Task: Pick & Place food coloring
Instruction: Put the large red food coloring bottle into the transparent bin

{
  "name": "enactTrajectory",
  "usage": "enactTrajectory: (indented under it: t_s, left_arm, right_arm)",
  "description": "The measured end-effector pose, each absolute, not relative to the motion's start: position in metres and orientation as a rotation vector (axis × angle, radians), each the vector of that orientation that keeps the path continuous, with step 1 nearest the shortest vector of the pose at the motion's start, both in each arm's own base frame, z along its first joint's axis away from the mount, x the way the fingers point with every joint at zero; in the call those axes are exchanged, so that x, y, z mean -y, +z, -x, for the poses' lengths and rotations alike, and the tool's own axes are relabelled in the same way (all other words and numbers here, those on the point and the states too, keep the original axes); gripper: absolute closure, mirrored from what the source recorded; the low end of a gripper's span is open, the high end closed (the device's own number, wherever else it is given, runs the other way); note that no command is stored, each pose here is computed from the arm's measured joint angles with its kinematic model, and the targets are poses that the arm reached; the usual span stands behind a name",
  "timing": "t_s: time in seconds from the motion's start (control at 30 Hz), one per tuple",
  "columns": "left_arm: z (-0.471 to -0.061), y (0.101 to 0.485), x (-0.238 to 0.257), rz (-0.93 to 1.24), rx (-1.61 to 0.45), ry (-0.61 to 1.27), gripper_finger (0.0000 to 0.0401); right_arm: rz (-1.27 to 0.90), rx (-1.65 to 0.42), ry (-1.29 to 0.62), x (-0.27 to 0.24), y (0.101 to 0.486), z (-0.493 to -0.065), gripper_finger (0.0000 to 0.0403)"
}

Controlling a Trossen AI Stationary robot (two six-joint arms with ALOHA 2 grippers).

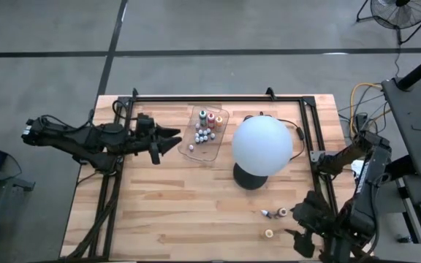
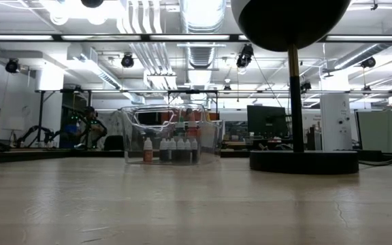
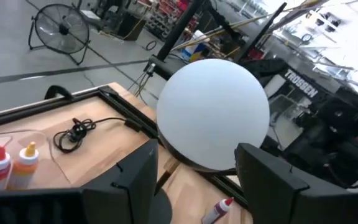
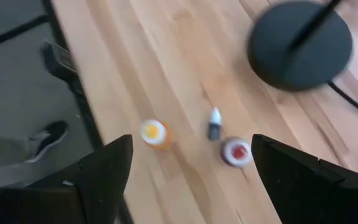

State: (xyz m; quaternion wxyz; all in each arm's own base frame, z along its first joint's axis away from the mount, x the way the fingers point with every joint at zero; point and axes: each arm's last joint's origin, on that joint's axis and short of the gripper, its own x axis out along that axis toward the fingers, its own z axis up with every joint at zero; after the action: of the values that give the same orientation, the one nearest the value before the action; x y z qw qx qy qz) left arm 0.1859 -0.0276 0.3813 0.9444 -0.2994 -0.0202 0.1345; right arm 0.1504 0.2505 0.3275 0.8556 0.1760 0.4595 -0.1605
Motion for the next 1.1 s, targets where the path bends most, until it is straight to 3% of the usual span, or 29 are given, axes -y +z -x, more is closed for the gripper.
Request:
enactTrajectory:
  t_s: [0.37, 0.83, 1.1]
  left_arm:
    - [-0.188, 0.373, 0.028, 0.621, 0.048, 0.275, 0.0216]
    - [-0.189, 0.371, 0.028, 0.702, 0.049, 0.277, 0.0216]
    - [-0.19, 0.365, 0.029, 0.727, 0.035, 0.277, 0.0216]
  right_arm:
    - [-0.408, -0.997, -0.408, -0.218, 0.287, -0.121, 0.0089]
    - [-0.476, -0.972, -0.333, -0.203, 0.246, -0.127, 0.0088]
    - [-0.391, -1.009, -0.326, -0.209, 0.221, -0.131, 0.0087]
